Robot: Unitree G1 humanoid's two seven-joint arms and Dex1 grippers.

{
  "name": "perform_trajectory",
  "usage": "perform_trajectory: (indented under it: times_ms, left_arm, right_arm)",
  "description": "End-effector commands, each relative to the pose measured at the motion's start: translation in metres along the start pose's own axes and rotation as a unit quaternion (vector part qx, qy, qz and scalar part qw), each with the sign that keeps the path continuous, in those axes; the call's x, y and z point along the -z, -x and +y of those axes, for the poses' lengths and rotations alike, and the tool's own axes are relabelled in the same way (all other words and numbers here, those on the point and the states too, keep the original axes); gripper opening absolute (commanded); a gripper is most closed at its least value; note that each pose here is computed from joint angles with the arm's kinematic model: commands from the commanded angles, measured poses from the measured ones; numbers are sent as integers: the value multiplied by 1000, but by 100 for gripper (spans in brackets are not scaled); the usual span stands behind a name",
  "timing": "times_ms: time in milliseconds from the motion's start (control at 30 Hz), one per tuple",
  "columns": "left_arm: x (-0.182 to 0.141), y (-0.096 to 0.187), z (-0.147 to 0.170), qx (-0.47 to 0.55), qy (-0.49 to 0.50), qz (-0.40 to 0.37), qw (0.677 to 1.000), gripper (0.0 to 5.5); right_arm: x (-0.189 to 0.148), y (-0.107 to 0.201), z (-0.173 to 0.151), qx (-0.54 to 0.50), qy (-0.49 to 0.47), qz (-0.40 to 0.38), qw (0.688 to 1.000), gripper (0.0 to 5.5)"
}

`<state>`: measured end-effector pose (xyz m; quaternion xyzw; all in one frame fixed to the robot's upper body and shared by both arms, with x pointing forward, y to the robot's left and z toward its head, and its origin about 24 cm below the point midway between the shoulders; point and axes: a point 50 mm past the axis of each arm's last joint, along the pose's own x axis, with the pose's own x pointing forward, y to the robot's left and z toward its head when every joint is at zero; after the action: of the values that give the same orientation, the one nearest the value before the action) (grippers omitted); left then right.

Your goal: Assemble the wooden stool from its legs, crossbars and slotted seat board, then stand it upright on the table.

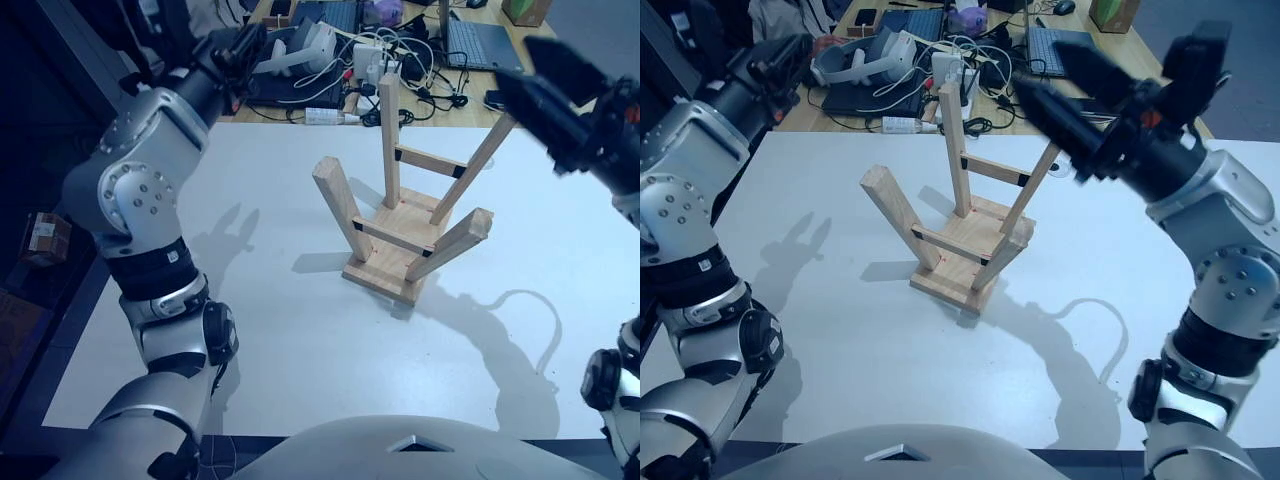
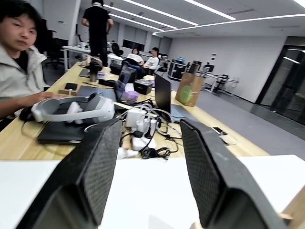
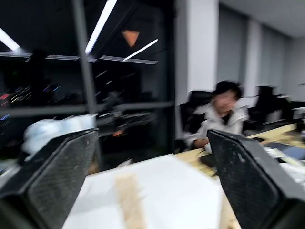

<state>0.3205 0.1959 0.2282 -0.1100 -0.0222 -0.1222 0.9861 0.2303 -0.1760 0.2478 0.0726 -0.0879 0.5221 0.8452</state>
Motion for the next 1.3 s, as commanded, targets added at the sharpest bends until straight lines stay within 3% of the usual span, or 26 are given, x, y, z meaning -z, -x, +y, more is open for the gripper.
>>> perform_trajectory:
  times_ms: [33,367,500,633,800,867,1033,1200,1300]
  left_arm:
    - [38,14,6,-46,-18,46,998,223]
    - [61,17,-2,-46,-25,75,996,223]
    - [64,17,-4,-43,-31,79,995,223]
    - [68,16,-8,-37,-33,84,995,223]
    - [70,16,-9,-32,-39,88,995,223]
    - [70,16,-10,-32,-41,89,995,223]
    - [71,17,-9,-33,-48,90,994,223]
    - [70,16,-10,-35,-48,87,994,223]
    - [73,17,-12,-33,-45,90,994,223]
  right_arm:
    - [26,9,19,-34,-4,113,993,424]
    - [48,25,-28,117,162,195,960,424]
    - [31,58,-66,171,256,252,918,424]
    - [16,67,-88,191,357,296,865,424]
    - [-3,56,-98,217,405,256,851,424]
    - [-11,45,-95,219,395,212,867,424]
    - [-36,20,-71,173,276,66,943,424]
    - [-52,27,-95,281,142,-48,948,424]
    - [-18,20,-100,294,46,-32,954,424]
